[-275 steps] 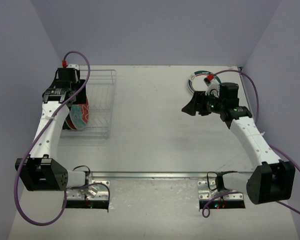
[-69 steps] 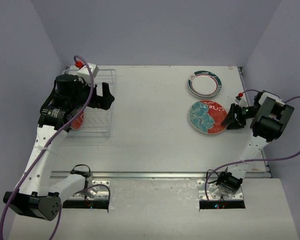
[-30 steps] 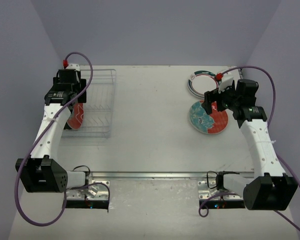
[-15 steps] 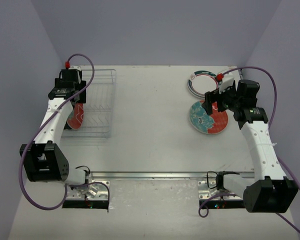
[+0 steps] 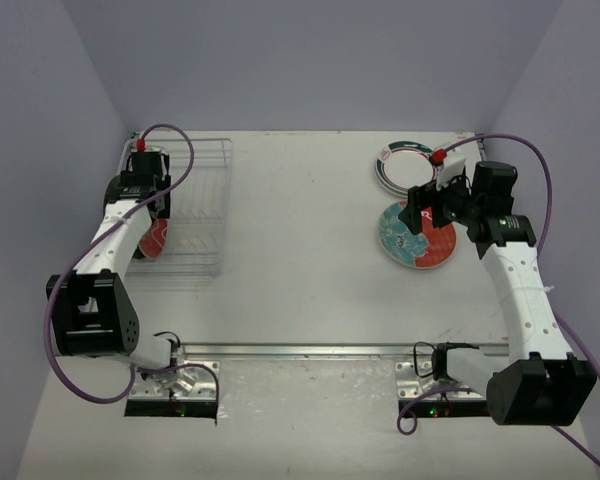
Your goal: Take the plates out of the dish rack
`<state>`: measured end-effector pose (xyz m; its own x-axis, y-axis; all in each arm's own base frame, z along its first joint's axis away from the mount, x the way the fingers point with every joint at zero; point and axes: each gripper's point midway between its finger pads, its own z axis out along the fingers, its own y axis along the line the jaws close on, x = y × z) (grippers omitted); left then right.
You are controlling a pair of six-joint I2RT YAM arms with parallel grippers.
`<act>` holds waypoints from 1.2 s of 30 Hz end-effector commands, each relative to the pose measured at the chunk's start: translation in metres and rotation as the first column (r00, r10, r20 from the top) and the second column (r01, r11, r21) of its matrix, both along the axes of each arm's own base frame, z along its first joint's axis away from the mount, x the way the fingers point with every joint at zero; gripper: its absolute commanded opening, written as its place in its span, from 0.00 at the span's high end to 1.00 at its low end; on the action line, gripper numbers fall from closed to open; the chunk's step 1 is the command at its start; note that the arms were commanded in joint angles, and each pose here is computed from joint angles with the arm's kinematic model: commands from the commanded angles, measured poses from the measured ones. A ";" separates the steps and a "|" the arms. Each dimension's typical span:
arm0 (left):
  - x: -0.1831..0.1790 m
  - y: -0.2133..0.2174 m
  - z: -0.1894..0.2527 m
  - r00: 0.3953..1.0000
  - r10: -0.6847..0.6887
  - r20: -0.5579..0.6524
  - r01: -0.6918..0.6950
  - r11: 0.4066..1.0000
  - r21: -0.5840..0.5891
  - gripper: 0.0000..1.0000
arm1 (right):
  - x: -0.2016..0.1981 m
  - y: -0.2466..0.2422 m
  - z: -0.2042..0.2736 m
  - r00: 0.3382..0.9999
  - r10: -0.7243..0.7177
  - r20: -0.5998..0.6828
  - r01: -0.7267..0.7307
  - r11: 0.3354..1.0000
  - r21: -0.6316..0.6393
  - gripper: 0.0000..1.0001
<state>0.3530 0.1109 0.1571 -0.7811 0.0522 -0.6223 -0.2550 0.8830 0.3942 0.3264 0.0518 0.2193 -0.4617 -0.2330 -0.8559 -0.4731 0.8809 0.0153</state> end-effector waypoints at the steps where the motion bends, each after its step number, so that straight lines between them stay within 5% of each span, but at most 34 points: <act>1: 0.005 -0.004 -0.007 1.000 -0.003 0.025 0.004 0.999 -0.039 0.53 | 0.003 0.008 0.021 0.999 0.021 0.035 -0.023 0.999 0.047 0.01; 13: 0.016 0.004 0.057 0.982 -0.003 0.186 -0.001 1.000 0.020 0.97 | -0.005 0.018 0.018 0.999 0.043 0.004 -0.043 0.994 0.103 0.01; 21: 0.023 0.009 0.168 0.913 -0.059 0.403 0.012 0.993 0.120 1.00 | -0.009 0.026 0.007 0.997 0.061 -0.039 -0.054 0.985 0.161 0.01; 27: 0.013 -0.026 0.246 0.799 -0.228 0.557 0.200 0.973 0.111 1.00 | -0.005 0.035 0.013 0.995 0.083 -0.057 -0.068 0.972 0.226 0.01; 29: 0.008 -0.057 0.261 0.740 -0.344 0.578 0.364 0.927 0.086 1.00 | -0.007 0.043 0.018 0.991 0.115 -0.066 -0.093 0.957 0.274 0.01; 32: -0.021 -0.133 0.263 0.564 -0.576 0.591 0.709 0.705 0.010 1.00 | -0.015 0.066 0.033 0.971 0.231 -0.057 -0.193 0.906 0.375 0.01; 34: -0.040 -0.162 0.256 0.491 -0.629 0.603 0.810 0.584 -0.050 1.00 | -0.025 0.083 0.043 0.946 0.321 -0.039 -0.274 0.861 0.429 0.01; 35: -0.054 -0.184 0.253 0.421 -0.663 0.618 0.876 0.474 -0.088 1.00 | -0.029 0.089 0.045 0.937 0.349 -0.030 -0.302 0.849 0.435 0.01; 36: -0.058 -0.185 0.246 0.434 -0.660 0.613 0.876 0.467 -0.117 1.00 | -0.032 0.096 0.047 0.927 0.375 -0.023 -0.328 0.838 0.436 0.01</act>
<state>0.3352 0.0042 0.3844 -0.2787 0.2153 -0.9359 0.1907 0.9675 0.1658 0.3061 0.1131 0.2225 -0.5855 -0.0355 -0.8099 -0.5821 0.7137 0.3896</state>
